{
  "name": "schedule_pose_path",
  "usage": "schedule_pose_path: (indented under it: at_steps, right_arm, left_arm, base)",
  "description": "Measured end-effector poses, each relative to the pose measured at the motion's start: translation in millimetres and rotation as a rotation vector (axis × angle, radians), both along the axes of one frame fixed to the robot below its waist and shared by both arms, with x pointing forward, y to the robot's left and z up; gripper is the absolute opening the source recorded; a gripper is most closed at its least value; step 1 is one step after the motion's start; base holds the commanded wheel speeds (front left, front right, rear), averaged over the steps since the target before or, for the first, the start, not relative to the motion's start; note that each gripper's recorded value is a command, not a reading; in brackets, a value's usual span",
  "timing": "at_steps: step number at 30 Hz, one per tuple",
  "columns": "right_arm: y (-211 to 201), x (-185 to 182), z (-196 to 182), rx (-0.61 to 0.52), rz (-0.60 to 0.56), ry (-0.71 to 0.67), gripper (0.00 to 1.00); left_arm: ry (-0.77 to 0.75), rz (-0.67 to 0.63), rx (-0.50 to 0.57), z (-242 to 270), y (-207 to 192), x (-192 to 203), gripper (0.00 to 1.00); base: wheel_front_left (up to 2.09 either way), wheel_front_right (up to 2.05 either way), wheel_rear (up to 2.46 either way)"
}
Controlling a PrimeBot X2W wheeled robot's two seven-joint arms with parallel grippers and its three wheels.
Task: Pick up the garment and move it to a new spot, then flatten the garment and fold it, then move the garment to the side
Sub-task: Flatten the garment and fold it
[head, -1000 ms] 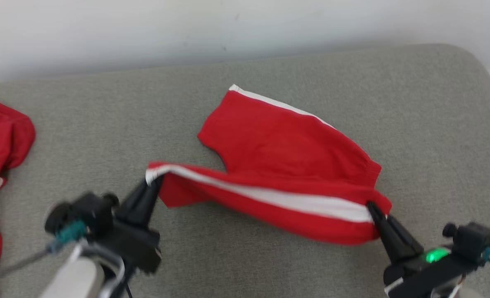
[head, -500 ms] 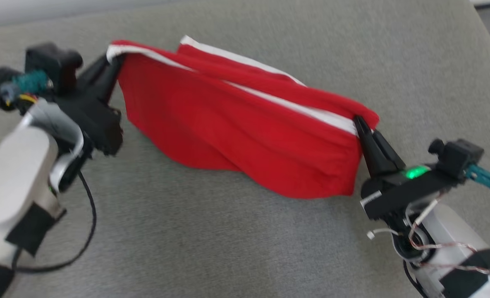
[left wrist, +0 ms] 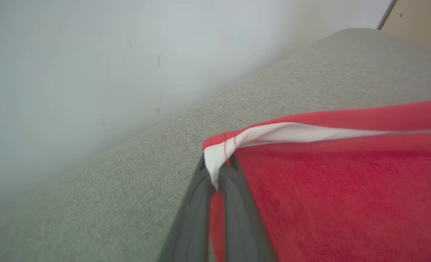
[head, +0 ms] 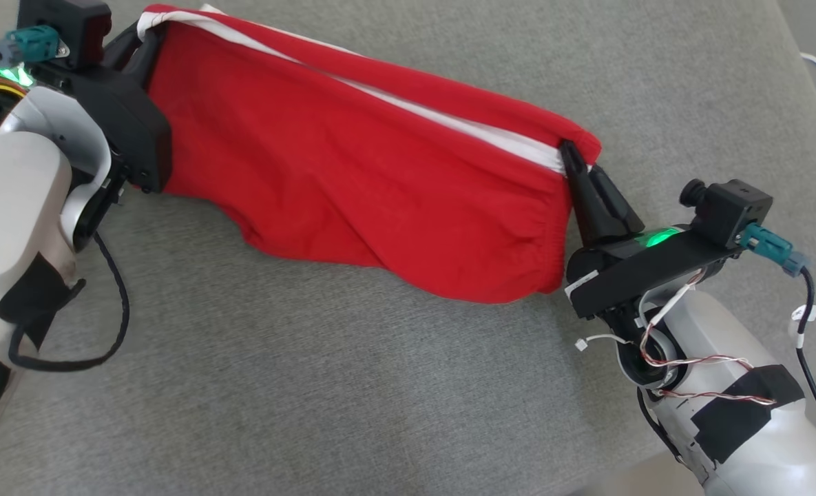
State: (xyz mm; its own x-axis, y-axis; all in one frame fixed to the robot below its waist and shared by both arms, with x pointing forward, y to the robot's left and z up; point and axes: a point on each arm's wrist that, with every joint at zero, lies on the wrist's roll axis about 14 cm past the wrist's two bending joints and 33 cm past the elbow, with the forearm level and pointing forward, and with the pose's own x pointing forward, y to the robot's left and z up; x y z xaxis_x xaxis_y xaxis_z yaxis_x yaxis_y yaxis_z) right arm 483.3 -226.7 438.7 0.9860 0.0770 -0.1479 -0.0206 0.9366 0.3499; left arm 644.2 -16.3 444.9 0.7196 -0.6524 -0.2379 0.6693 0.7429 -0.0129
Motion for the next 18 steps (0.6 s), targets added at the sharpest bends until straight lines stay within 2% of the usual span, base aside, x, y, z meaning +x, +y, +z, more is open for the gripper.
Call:
schedule_pose_path:
  at_steps: [1,2,9,18]
  right_arm:
    - [-0.7,-0.8,-1.7,-0.007,0.000,0.004,1.00]
    - [-1.7,-1.0,-1.5,-0.013,-0.002,0.003,1.00]
    - [-8.2,-10.1,15.5,-0.089,0.004,-0.049,1.00]
    - [-16.5,-45.5,48.1,-0.130,-0.055,-0.158,1.00]
  left_arm:
    - [-0.001,0.001,-0.008,-2.5,-1.9,1.5,0.72]
    - [-0.003,0.002,-0.015,-4.2,-3.3,2.8,1.00]
    - [-0.056,0.010,-0.125,17.0,-8.5,-1.9,1.00]
    - [-0.164,0.120,-0.289,80.8,29.0,-20.5,1.00]
  base:
    - [0.00,0.00,0.00]
    - [0.00,0.00,0.00]
    - [0.00,0.00,0.00]
    - [0.00,0.00,0.00]
